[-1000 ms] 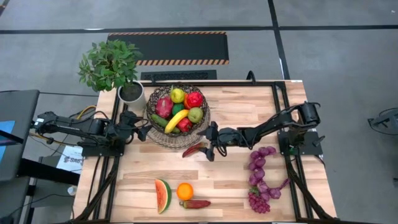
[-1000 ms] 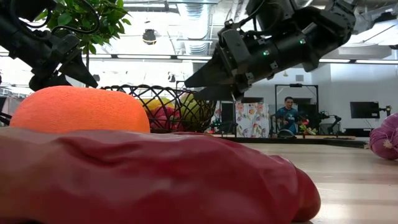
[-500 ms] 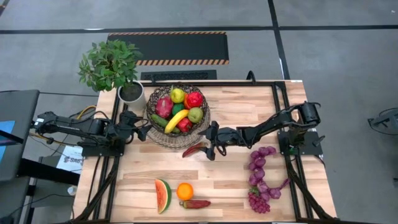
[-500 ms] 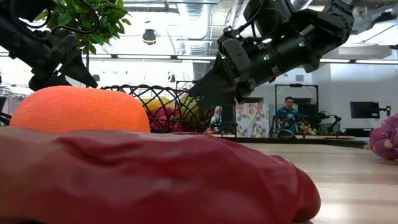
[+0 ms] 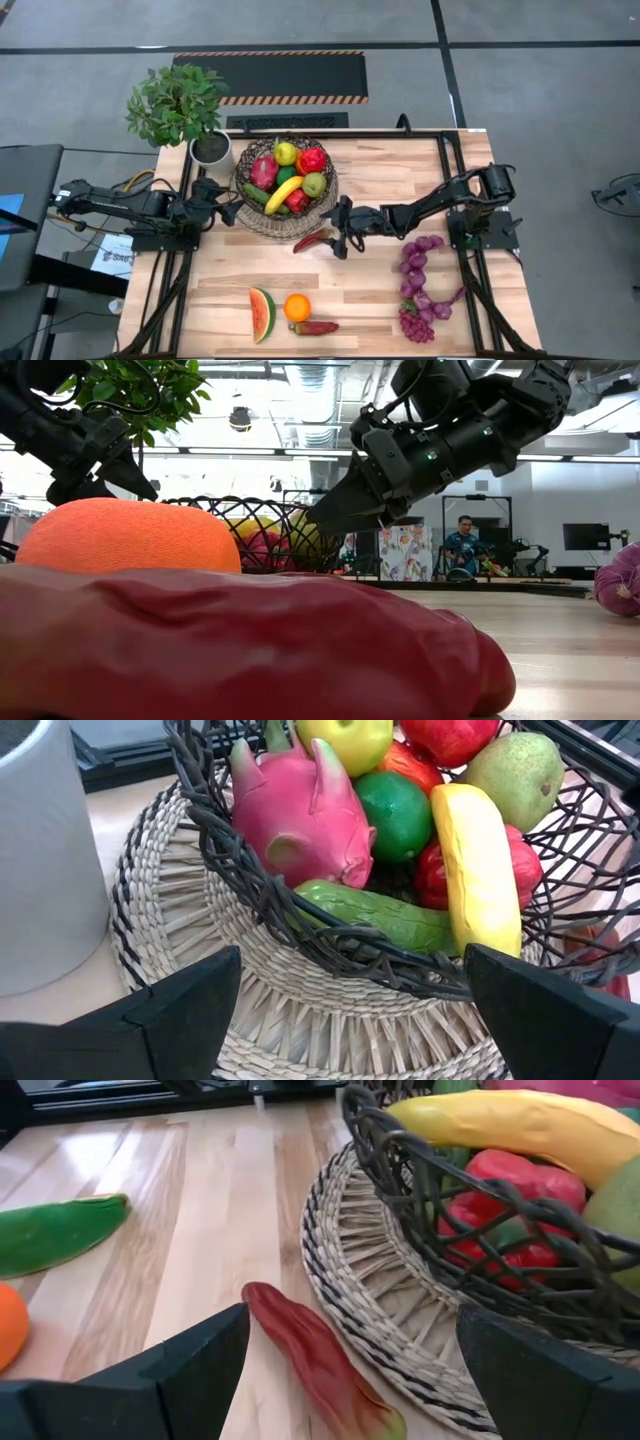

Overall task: Build produce basket
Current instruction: Put the top red chili pepper into the wire basket

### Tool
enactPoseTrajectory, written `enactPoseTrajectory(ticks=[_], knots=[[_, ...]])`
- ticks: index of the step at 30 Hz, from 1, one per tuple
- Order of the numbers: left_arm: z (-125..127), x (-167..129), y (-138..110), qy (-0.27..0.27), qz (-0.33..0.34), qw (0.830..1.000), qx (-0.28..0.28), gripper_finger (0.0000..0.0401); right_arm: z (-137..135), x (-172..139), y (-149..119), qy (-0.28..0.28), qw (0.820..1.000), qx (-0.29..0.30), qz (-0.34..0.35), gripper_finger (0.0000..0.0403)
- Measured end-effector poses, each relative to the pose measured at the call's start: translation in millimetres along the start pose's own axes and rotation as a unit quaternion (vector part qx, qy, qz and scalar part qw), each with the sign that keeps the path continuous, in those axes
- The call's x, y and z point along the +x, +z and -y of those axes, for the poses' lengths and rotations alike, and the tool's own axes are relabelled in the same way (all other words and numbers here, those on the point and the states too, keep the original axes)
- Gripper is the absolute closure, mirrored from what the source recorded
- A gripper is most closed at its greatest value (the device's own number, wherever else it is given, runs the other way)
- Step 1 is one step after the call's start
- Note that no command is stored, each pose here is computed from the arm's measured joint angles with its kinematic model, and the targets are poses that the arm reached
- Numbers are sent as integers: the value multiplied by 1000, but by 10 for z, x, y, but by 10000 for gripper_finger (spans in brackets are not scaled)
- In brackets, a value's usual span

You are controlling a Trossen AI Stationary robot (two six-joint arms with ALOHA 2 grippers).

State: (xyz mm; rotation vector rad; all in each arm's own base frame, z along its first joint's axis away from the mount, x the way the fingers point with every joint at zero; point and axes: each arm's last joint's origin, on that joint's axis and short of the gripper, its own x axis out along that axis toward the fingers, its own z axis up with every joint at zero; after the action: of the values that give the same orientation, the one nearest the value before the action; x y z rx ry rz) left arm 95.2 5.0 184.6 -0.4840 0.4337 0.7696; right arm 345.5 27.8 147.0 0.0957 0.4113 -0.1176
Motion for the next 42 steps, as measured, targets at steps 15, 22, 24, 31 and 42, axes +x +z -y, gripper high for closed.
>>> enactPoseTrajectory(ticks=[15,22,24,31,42], knots=[[0,0,1,0,1,1000,-4,33,-11,3,-8,1,1000,-1,0,30],[1,0,2,0,1,1000,-5,33,-77,190,-216,7,1000,-1,-8,30],[1,0,2,0,1,1000,-5,33,-92,255,-249,8,1000,-1,-8,30],[-1,0,1,1,1,1000,-4,33,-70,391,-312,2,1000,-10,-20,30],[-2,0,1,2,2,1000,-4,33,-55,422,-396,-3,999,-13,-48,46]])
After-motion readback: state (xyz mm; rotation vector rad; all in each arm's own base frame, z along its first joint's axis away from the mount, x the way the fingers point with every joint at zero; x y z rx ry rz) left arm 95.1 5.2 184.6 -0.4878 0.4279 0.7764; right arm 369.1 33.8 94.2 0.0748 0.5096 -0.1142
